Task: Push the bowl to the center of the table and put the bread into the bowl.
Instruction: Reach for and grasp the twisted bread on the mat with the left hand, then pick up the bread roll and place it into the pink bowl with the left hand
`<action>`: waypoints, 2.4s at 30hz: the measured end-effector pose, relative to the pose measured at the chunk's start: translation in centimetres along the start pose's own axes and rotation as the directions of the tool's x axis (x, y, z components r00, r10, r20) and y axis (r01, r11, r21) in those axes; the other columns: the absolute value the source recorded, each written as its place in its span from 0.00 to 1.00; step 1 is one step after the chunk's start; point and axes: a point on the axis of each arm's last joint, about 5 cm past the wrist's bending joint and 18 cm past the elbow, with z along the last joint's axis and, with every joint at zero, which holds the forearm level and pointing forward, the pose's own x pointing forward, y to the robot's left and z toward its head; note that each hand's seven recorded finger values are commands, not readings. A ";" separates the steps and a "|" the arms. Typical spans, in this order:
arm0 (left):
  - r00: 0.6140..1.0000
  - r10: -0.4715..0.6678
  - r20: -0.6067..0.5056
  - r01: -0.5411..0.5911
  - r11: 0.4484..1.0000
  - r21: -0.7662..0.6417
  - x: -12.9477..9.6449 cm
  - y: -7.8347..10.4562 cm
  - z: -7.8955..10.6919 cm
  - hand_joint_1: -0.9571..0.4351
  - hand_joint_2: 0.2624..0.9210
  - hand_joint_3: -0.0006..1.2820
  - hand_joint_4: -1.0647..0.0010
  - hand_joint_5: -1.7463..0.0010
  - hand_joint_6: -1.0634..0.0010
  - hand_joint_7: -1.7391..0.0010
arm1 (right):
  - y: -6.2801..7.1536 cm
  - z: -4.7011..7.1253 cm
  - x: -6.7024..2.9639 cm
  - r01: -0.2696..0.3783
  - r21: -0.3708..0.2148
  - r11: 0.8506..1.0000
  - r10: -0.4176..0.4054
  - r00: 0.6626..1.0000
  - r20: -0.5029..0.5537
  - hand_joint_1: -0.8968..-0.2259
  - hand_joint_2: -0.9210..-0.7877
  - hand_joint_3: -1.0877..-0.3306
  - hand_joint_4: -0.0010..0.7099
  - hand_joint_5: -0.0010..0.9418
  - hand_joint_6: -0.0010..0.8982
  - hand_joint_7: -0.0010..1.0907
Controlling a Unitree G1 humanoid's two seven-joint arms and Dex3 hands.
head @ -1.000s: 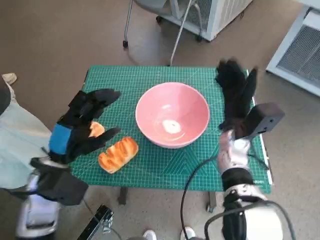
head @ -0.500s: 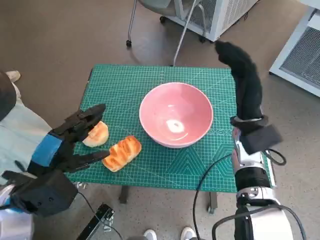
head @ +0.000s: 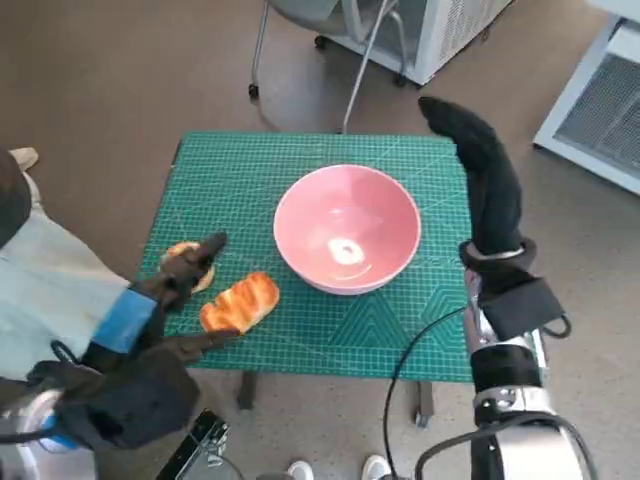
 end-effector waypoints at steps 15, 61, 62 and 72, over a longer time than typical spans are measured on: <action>0.998 -0.044 -0.052 0.049 0.995 0.086 1.4 -1.3 1.1 0.38 0.83 0.00 0.85 1.00 0.75 1.00 | 0.1 0.0 0.04 -0.009 0.001 1.000 0.009 1.000 0.001 0.72 0.00 0.58 0.62 0.00 0.22 0.79; 0.987 0.029 -0.160 0.010 0.971 0.239 7.9 -6.5 -1.3 0.72 0.47 0.63 0.52 0.07 0.48 0.33 | -0.1 -0.1 -0.62 -0.005 0.048 0.999 0.005 1.000 -0.009 0.68 0.00 0.60 0.62 0.00 0.20 0.82; 0.988 0.033 -0.152 0.006 0.969 0.245 8.0 -6.5 -1.3 0.72 0.46 0.64 0.52 0.07 0.47 0.32 | -0.1 -0.1 -0.64 -0.005 0.049 0.999 0.006 1.000 -0.009 0.68 0.00 0.60 0.62 0.00 0.20 0.82; 0.993 0.052 -0.103 -0.021 0.960 0.280 8.0 -6.7 -2.0 0.69 0.48 0.61 0.51 0.05 0.42 0.34 | -0.2 -0.1 -0.71 -0.002 0.063 0.998 0.003 1.000 -0.006 0.68 0.00 0.60 0.63 0.00 0.20 0.83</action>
